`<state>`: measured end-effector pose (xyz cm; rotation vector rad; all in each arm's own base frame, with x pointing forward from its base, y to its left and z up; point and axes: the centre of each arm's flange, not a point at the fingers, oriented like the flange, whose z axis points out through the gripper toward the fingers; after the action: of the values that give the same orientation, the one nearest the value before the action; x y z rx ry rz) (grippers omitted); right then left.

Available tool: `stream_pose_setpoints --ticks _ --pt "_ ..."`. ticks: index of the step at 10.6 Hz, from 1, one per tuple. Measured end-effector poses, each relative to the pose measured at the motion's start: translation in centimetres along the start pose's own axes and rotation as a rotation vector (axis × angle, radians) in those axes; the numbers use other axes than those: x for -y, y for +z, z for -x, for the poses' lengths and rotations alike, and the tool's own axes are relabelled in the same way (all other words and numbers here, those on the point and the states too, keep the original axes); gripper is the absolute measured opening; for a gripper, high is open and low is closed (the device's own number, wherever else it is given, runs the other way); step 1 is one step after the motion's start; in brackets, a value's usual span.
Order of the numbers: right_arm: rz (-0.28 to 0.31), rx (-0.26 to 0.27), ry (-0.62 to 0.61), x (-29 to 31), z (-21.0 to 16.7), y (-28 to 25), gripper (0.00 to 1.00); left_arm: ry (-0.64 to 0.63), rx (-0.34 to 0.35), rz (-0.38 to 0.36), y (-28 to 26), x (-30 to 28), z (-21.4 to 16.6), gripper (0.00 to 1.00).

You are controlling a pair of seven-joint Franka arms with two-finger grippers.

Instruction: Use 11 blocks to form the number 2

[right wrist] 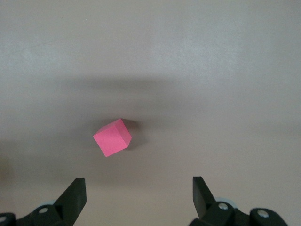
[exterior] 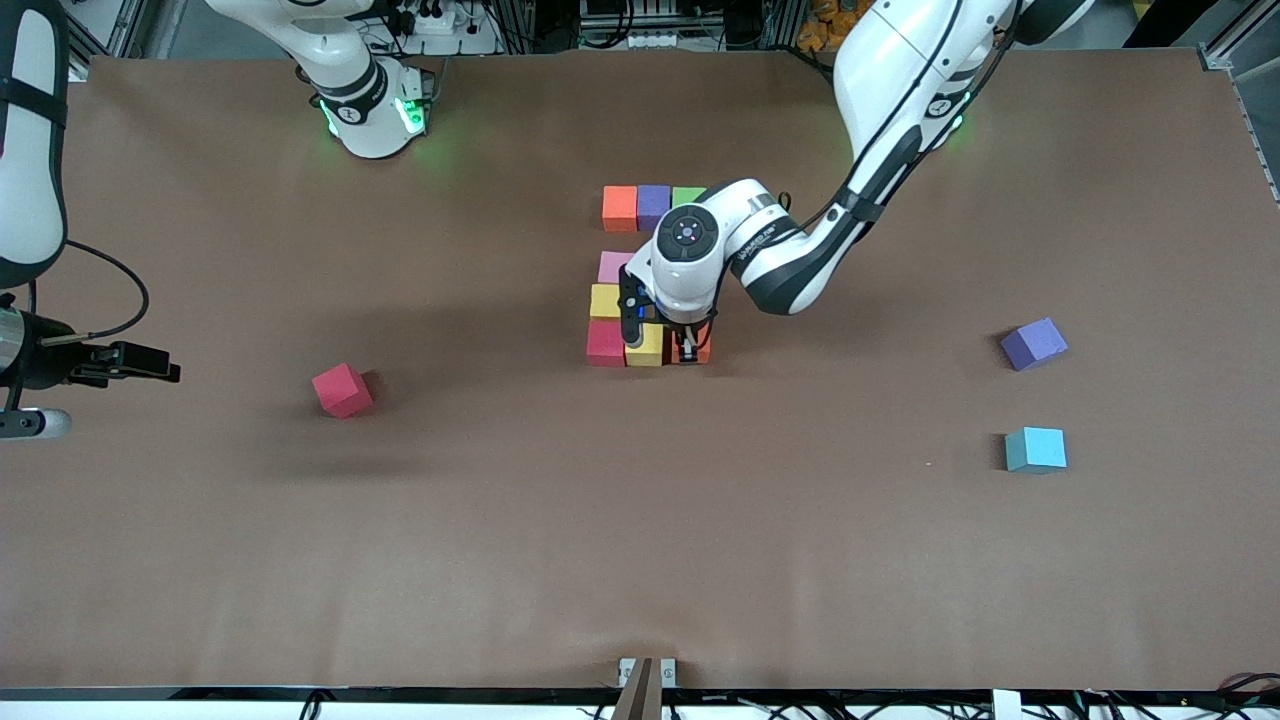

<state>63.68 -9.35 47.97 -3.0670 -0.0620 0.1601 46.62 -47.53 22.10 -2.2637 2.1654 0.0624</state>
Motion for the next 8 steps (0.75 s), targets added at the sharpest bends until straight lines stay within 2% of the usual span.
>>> stream_pose_setpoints --ticks 8 --pt "-0.002 -0.001 0.000 0.02 0.00 -0.02 1.00 -0.001 0.008 -0.009 0.08 0.14 -0.02 0.62"
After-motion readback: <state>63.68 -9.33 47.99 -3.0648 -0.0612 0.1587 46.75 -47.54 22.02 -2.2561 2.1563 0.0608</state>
